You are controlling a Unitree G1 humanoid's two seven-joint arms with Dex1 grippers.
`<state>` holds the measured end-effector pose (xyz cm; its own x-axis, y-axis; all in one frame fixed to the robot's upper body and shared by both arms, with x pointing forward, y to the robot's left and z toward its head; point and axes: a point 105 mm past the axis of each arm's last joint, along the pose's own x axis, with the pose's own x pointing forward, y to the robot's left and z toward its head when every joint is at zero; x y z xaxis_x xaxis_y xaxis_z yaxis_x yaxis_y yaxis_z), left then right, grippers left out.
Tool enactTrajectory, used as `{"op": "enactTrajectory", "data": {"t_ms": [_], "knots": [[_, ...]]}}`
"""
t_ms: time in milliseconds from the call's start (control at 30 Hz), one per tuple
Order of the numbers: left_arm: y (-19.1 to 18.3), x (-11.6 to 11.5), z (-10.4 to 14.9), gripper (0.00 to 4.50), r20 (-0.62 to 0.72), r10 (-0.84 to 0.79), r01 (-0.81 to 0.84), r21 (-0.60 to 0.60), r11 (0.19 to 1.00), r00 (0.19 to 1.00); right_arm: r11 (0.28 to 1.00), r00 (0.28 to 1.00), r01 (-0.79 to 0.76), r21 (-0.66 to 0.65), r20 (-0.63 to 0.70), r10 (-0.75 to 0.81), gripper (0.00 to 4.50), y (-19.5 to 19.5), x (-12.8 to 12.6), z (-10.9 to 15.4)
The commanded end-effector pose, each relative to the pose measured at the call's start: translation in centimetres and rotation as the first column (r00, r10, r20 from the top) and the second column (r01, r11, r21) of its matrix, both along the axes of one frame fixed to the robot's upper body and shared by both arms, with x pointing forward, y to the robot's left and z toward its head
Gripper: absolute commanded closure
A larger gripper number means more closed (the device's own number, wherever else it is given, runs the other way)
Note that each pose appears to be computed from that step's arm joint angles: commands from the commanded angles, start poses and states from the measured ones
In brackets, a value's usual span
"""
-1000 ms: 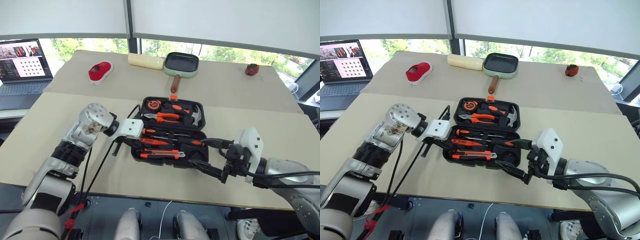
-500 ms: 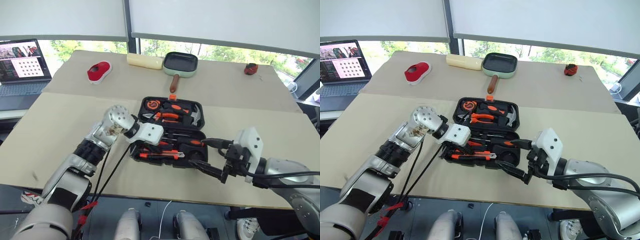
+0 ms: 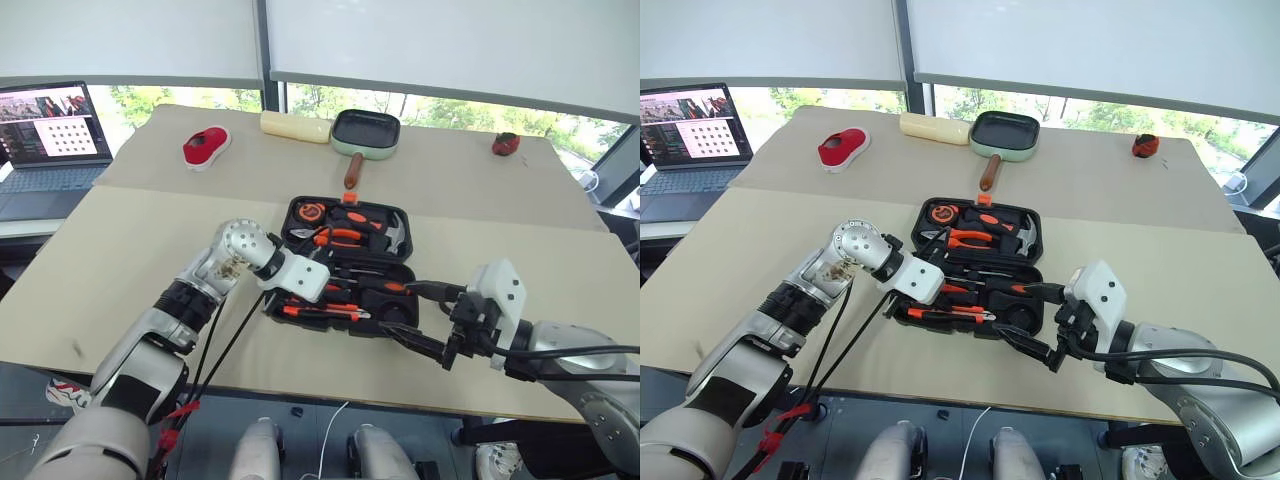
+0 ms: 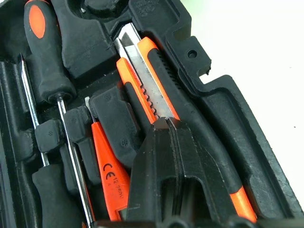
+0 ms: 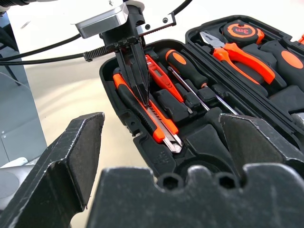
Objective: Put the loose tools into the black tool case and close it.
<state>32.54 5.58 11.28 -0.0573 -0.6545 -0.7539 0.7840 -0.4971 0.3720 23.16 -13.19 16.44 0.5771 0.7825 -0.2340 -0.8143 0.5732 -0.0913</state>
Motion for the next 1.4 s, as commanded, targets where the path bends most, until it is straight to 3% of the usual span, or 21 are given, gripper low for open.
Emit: {"op": "enactTrajectory", "data": {"t_ms": [33,233,400,833,933,1100,1200,1400], "knots": [[0.2,0.3,0.4,4.48,-0.051,0.053,-0.054,-0.017,0.998,0.997,1.000,0.998,-0.014,-0.009,0.053,0.014,0.00,0.1,-0.3,1.1],[0.0,-0.3,3.8,4.48,-0.107,0.054,-0.066,-0.108,0.992,0.993,1.000,0.999,-0.016,-0.014,0.052,0.016,0.00,-0.1,-0.3,1.0],[1.7,-1.1,1.8,4.48,-0.066,0.019,-0.019,0.001,1.000,0.998,1.000,0.998,-0.025,-0.016,0.054,0.026,0.00,0.1,-0.2,1.0],[2.5,-0.5,-1.4,4.48,-0.024,0.025,-0.023,0.092,0.995,0.999,1.000,0.999,-0.016,-0.017,0.048,0.017,0.00,0.1,-0.3,0.7],[2.2,0.0,-0.6,4.48,-0.035,0.066,-0.064,0.037,0.997,0.997,1.000,0.999,0.003,-0.027,0.047,-0.001,0.00,-0.4,-0.5,0.7],[2.1,0.4,3.5,4.48,-0.163,0.165,-0.193,-0.179,0.965,0.973,0.989,0.990,0.135,-0.053,0.058,-0.132,0.00,-2.9,-0.7,0.7],[3.2,-0.2,6.2,3.75,-0.272,0.190,-0.267,-0.282,0.921,0.943,0.962,0.966,0.257,-0.089,0.027,-0.255,0.00,-6.1,-1.6,0.1],[5.5,-2.1,10.0,1.53,-0.436,0.172,-0.378,-0.445,0.812,0.883,0.891,0.900,0.416,-0.181,-0.061,-0.432,0.00,-11.6,-4.8,-1.2]]}}
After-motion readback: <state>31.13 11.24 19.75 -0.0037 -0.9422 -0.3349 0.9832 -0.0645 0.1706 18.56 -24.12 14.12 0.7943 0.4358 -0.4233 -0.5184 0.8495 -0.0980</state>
